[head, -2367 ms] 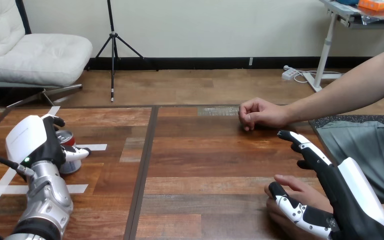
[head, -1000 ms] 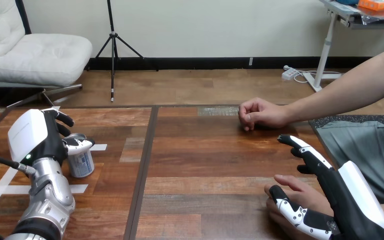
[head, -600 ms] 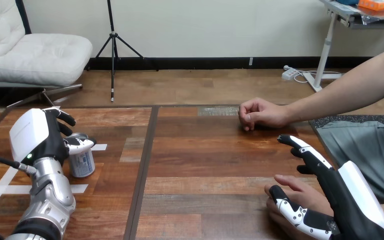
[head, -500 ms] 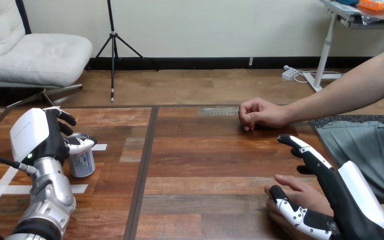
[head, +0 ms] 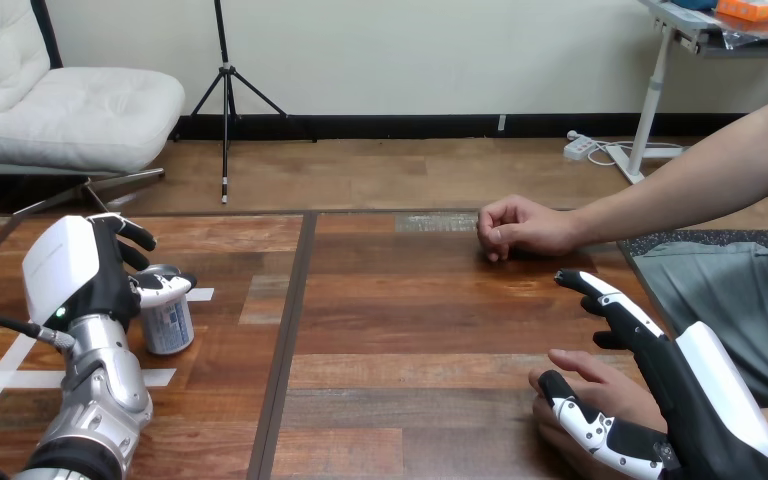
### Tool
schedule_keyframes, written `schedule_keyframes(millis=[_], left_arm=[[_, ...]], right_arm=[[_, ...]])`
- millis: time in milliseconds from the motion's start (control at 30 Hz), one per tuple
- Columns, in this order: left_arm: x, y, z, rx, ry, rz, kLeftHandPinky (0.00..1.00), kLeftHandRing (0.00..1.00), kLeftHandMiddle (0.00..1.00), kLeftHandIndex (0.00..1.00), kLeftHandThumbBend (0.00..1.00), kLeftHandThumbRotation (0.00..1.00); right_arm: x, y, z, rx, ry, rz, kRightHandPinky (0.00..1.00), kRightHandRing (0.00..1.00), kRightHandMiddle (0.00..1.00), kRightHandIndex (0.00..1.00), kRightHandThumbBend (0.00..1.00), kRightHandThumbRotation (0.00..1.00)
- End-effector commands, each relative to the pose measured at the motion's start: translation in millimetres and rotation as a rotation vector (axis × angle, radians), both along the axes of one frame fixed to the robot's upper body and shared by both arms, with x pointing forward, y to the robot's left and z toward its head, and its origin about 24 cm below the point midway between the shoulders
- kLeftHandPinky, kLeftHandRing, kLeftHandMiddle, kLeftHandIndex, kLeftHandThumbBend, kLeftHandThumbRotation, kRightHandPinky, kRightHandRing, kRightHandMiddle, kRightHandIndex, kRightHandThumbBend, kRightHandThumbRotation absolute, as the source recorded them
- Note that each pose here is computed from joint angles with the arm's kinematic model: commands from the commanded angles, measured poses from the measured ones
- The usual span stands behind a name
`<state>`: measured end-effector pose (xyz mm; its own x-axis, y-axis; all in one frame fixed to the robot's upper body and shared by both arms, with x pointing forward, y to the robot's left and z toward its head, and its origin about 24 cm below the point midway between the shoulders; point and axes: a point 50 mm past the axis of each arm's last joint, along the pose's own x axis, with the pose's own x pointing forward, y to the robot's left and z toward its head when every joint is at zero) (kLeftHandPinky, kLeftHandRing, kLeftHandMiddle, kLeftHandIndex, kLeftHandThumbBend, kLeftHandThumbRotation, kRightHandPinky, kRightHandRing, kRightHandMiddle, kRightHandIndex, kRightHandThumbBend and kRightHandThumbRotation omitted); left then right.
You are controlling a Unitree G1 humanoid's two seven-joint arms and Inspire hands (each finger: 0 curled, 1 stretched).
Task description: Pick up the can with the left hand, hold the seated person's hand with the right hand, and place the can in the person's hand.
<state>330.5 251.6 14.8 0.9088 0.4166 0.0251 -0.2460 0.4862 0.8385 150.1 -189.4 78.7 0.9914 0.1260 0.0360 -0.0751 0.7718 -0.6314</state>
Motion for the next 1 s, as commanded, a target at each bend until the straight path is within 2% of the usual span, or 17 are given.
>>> schedule_keyframes(millis=[0,400,667,967], left_arm=[[11.1,-7.3,15.9,0.005,-0.067,-0.045,0.44,0.49,0.53,0.56,0.73,0.00],[12.0,-8.7,13.0,0.001,-0.022,-0.042,0.53,0.63,0.69,0.66,0.85,0.00],[12.5,-9.5,11.0,0.008,0.018,-0.049,0.58,0.69,0.74,0.70,0.87,0.00],[13.2,-10.8,9.7,0.005,0.050,-0.046,0.62,0.71,0.75,0.72,0.86,0.00]], right_arm=[[5.4,4.7,21.5,-0.005,-0.106,0.030,0.81,0.91,0.93,0.89,0.34,0.00],[5.4,4.7,21.8,0.001,-0.105,0.033,0.81,0.91,0.93,0.90,0.34,0.00],[4.7,4.9,22.1,-0.007,-0.105,0.031,0.81,0.92,0.93,0.90,0.34,0.00],[4.2,4.6,22.2,-0.010,-0.103,0.029,0.81,0.91,0.93,0.90,0.34,0.00]])
